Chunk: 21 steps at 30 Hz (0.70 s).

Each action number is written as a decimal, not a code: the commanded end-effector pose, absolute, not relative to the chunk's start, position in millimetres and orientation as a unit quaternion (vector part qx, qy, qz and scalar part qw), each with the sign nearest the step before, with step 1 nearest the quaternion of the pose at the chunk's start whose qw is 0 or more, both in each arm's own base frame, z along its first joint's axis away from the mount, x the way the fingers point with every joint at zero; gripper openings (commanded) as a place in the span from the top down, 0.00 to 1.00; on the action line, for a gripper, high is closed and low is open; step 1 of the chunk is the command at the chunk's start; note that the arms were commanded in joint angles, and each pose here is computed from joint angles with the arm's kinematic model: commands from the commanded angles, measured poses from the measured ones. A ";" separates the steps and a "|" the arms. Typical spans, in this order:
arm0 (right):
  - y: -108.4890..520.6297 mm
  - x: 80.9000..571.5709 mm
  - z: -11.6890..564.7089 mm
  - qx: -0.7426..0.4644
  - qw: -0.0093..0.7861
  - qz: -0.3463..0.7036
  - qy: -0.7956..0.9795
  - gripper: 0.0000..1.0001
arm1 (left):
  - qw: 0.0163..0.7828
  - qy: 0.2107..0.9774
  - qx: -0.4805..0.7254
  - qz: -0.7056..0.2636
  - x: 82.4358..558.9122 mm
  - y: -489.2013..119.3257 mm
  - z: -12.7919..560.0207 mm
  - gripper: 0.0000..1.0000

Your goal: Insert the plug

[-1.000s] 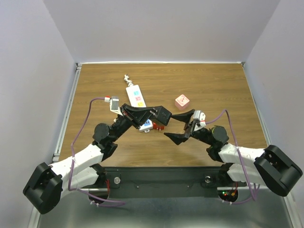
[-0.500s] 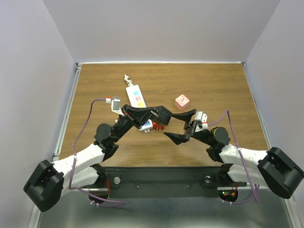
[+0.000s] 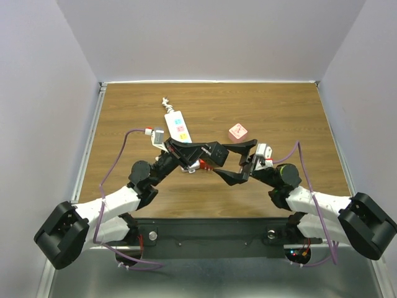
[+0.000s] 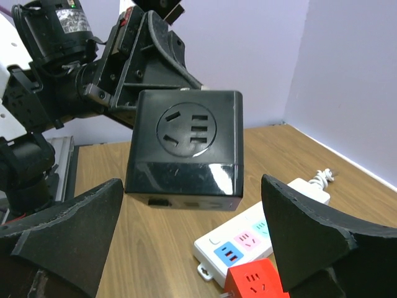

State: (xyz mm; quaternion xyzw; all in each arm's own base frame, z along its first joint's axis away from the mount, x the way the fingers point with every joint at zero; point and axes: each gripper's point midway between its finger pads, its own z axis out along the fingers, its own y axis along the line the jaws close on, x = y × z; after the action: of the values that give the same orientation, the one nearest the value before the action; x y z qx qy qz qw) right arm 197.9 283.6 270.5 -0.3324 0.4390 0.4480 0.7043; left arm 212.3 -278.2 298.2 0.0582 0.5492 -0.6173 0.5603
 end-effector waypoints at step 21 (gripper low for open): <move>240.1 204.8 365.6 -0.211 0.809 0.416 0.357 1.00 | 0.653 0.524 0.074 -0.541 220.7 -257.3 322.7 0.23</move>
State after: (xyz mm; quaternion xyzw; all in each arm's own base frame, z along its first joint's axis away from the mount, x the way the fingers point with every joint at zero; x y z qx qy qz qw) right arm 202.4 272.8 297.4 -0.2883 0.4292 0.4407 0.7338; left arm 222.9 -272.1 293.7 0.0642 0.5568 -0.5684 0.6023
